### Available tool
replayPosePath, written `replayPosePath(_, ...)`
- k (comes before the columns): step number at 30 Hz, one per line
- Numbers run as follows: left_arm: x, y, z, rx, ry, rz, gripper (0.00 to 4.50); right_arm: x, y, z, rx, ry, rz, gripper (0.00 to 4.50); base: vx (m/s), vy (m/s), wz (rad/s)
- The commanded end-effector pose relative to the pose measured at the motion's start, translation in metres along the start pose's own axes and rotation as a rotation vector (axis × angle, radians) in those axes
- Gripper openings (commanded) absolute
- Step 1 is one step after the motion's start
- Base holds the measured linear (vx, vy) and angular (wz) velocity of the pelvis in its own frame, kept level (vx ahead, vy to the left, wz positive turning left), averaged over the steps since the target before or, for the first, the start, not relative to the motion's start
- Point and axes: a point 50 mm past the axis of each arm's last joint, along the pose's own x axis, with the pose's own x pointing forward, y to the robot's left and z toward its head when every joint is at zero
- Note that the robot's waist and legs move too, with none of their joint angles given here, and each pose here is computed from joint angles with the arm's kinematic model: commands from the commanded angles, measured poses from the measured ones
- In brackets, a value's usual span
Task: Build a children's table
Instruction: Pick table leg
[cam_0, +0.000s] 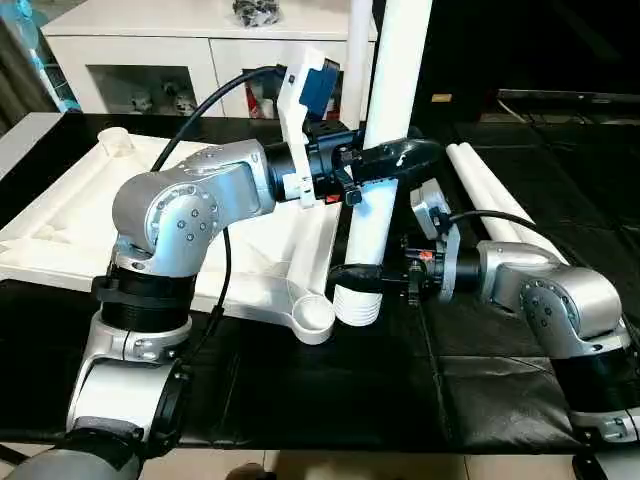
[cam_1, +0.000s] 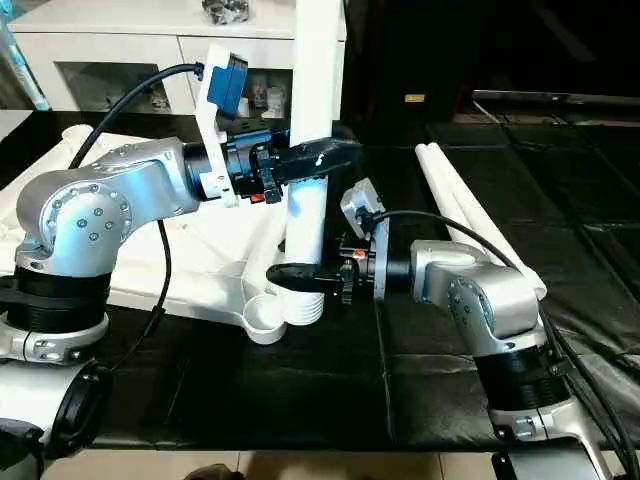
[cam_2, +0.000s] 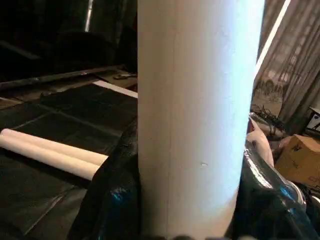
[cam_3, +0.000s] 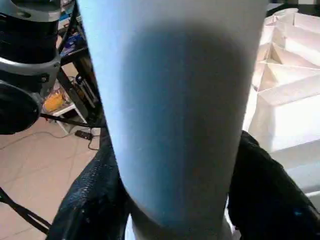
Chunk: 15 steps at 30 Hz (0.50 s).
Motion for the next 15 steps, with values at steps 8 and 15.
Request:
replayPosePath(8,0.006,-0.015,0.006,0.026,-0.009,-0.087,1.79,0.0,-0.002,-0.005,0.001,0.01,-0.036,1.97,0.0,0.0,0.0)
replayPosePath(15,0.009,-0.023,0.013,0.014,-0.051,-0.13,2.49,0.002,0.0,-0.008,0.02,-0.01,-0.048,1.95,0.0,0.0,0.0)
